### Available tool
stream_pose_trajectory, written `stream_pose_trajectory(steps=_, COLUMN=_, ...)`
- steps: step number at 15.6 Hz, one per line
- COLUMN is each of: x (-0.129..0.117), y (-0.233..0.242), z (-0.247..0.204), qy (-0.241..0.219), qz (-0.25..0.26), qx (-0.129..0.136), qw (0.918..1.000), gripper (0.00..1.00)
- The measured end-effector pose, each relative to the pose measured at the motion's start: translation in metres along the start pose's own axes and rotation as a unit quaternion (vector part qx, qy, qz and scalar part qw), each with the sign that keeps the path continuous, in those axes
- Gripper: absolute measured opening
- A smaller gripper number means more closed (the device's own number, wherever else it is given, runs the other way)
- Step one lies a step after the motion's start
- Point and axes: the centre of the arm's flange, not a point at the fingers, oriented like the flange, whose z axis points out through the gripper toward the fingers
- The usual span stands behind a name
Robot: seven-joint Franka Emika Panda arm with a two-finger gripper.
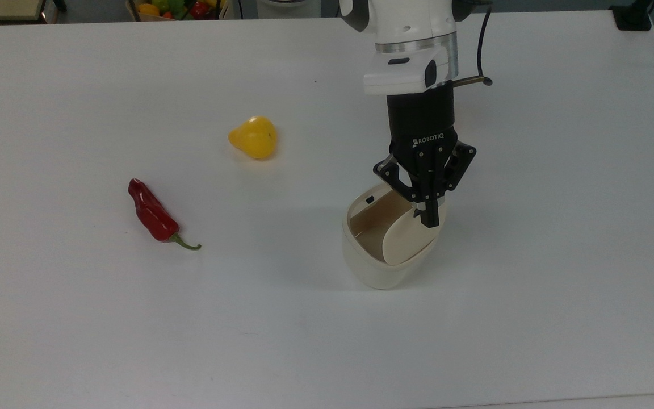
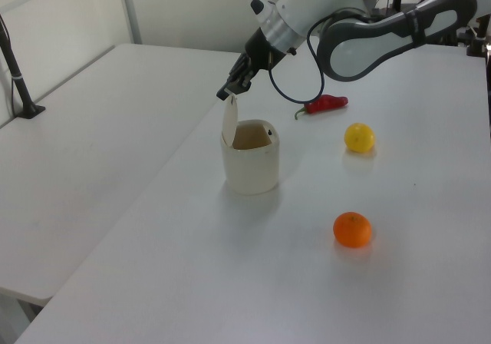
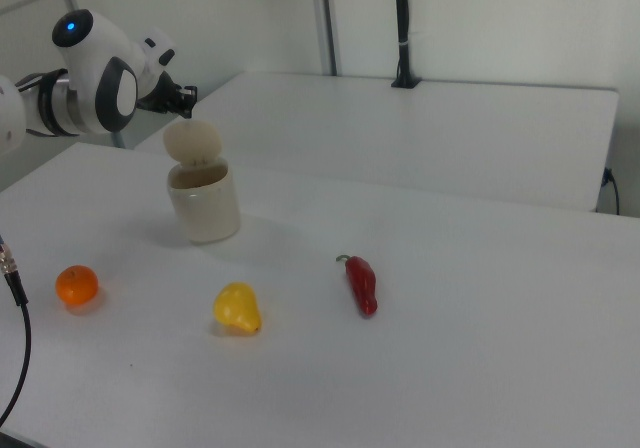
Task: Close garbage bin
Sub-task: 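Push the lid down over the bin opening with the gripper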
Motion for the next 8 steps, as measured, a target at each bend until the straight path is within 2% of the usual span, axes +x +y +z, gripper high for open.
stream_pose_trajectory(steps=2, x=0.000, y=0.000, z=0.000, qy=-0.004, qz=-0.001, qx=0.000, qw=1.0000, gripper=0.01)
stream_pose_trajectory(steps=8, x=-0.010, y=0.001, z=0.002, qy=-0.074, qz=-0.029, qx=0.007, qw=0.9968, gripper=0.01)
